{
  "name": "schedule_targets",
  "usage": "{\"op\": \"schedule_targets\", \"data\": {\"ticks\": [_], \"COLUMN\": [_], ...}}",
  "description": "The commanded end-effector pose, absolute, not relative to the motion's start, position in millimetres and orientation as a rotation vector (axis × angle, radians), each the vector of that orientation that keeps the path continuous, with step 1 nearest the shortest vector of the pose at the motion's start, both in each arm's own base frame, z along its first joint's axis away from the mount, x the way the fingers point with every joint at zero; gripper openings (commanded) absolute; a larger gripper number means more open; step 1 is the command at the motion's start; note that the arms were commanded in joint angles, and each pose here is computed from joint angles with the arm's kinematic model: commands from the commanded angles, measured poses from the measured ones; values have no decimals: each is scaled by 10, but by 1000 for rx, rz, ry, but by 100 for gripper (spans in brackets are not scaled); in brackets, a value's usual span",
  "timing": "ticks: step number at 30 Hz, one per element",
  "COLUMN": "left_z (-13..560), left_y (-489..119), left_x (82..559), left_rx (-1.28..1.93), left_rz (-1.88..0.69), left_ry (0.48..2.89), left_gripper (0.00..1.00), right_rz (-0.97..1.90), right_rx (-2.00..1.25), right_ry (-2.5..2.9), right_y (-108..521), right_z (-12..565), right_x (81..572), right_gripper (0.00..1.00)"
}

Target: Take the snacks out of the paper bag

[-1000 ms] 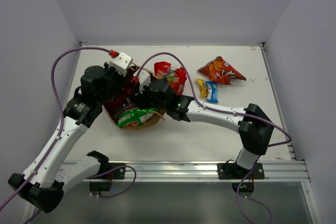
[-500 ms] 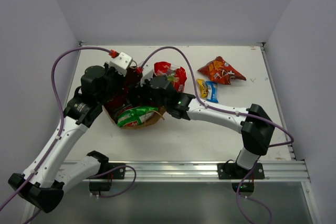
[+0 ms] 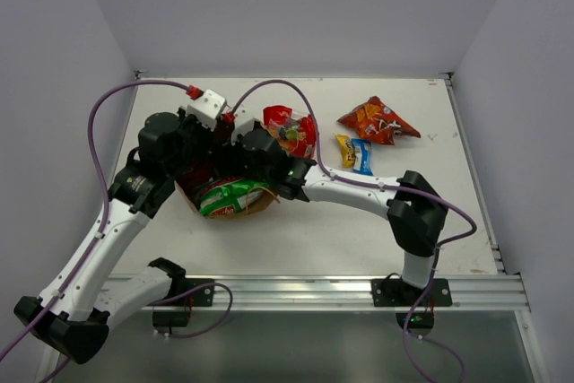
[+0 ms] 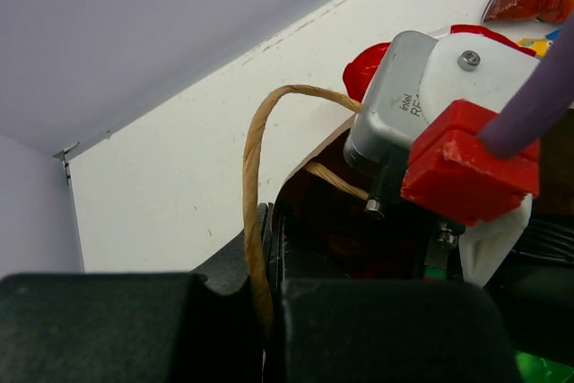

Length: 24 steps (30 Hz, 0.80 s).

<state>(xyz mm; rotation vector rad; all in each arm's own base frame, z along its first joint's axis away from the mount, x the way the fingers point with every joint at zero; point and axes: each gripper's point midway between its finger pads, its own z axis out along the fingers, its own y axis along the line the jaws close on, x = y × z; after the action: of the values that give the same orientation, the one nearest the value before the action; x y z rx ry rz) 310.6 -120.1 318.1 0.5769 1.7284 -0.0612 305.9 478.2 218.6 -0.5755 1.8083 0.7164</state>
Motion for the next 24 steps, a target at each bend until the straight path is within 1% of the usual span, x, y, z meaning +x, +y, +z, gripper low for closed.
{"op": "schedule_targets", "data": {"ticks": [1,2,4,5,8,9,11,12,13,16,20,21,23,24], "left_z": [3360,3374,3363,3365,3358,3358,3358,3358,3353,3364,3362,3363,3328,3349], "left_y": [-1210,-1205,-1202,-1192,-1193,-1186,-1189,-1191,-1190,-1179,-1097,-1074,-1022,-1014], "left_x": [3094,3085,3085,3084,3083,3086,3085,3084,3088,3093,3142,3152,3197,3202], "left_rx": [536,535,536,535,537,535,534,535,534,526,487,476,443,436], "left_rz": [-90,-90,-87,-84,-82,-80,-82,-82,-80,-75,-27,-15,16,19], "left_ry": [1684,1680,1683,1683,1684,1685,1685,1685,1686,1685,1698,1706,1733,1735], "left_gripper": [0,0,0,0,0,0,0,0,0,0,0,0,0,0], "right_rz": [703,700,709,705,697,696,704,703,698,701,770,801,840,856], "right_rx": [-496,-485,-447,-434,-414,-411,-409,-415,-419,-459,-569,-578,-633,-633], "right_ry": [1799,1803,1808,1811,1812,1816,1812,1814,1809,1783,1626,1562,1476,1422], "right_y": [4764,4738,4654,4613,4546,4522,4494,4492,4482,4471,4428,4377,4352,4290], "right_z": [2286,2275,2277,2277,2288,2275,2310,2311,2334,2461,3086,3381,3667,3915], "right_x": [3169,3180,3228,3265,3312,3327,3337,3331,3339,3303,3103,3024,2894,2831], "right_gripper": [66,60,53,46,32,23,14,5,1,0,0,0,0,0]}}
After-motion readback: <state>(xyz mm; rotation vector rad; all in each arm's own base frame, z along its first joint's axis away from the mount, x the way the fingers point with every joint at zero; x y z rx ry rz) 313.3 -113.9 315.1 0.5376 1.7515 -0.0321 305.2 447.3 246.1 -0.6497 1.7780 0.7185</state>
